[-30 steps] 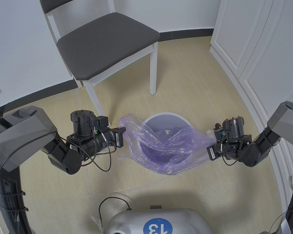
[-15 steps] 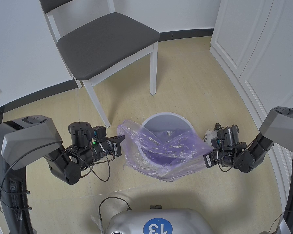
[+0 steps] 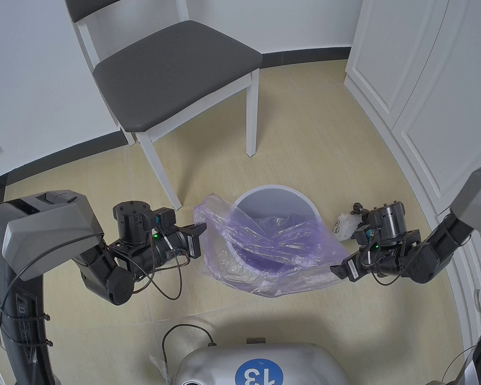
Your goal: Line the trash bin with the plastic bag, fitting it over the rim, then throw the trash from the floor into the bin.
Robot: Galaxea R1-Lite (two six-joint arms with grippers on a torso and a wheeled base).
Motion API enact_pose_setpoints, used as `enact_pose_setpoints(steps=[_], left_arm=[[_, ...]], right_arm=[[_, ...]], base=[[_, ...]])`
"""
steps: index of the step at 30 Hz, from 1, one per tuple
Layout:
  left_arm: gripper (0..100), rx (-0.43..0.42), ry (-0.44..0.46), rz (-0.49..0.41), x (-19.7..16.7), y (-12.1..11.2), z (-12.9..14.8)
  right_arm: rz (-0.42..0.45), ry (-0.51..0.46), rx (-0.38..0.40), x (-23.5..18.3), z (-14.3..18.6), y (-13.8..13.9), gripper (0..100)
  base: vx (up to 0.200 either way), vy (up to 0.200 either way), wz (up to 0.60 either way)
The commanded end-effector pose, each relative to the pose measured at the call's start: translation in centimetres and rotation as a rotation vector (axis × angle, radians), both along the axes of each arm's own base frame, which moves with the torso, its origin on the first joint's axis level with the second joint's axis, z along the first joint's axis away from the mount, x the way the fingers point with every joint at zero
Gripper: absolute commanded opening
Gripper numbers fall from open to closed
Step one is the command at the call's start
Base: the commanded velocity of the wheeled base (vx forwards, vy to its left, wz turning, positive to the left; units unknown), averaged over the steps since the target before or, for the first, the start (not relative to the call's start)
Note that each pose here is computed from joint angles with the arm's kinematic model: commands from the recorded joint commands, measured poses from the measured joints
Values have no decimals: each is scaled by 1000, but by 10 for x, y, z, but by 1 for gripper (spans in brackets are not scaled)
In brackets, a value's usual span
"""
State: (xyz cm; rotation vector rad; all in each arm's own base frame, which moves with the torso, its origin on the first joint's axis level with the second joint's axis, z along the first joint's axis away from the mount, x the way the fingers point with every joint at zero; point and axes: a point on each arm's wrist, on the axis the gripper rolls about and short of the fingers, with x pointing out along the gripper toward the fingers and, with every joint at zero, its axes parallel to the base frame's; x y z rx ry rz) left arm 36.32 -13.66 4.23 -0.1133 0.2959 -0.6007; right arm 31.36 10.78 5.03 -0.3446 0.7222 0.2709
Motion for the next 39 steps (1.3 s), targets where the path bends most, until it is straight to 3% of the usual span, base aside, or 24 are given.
enact_pose_setpoints(steps=[1,8,17,28,39], left_arm=[[0,0,0,-5,-2,-2,1],[0,4,9,-11,0,-6,-5],[0,2,4,-8,0,-6,-10],[0,2,-3,-10,-1,-6,-10],[0,5,6,-10,-1,-6,-14]], right_arm=[[67,-74,7,-38,43,-1,100],[102,-168,40,-47,71,7,100],[223,-262,70,-30,96,58,100],[305,-256,37,-11,88,108,100],[300,-244,11,-11,82,112,100]], base=[[0,0,0],[0,0,0],[0,0,0],[0,0,0],[0,0,0]])
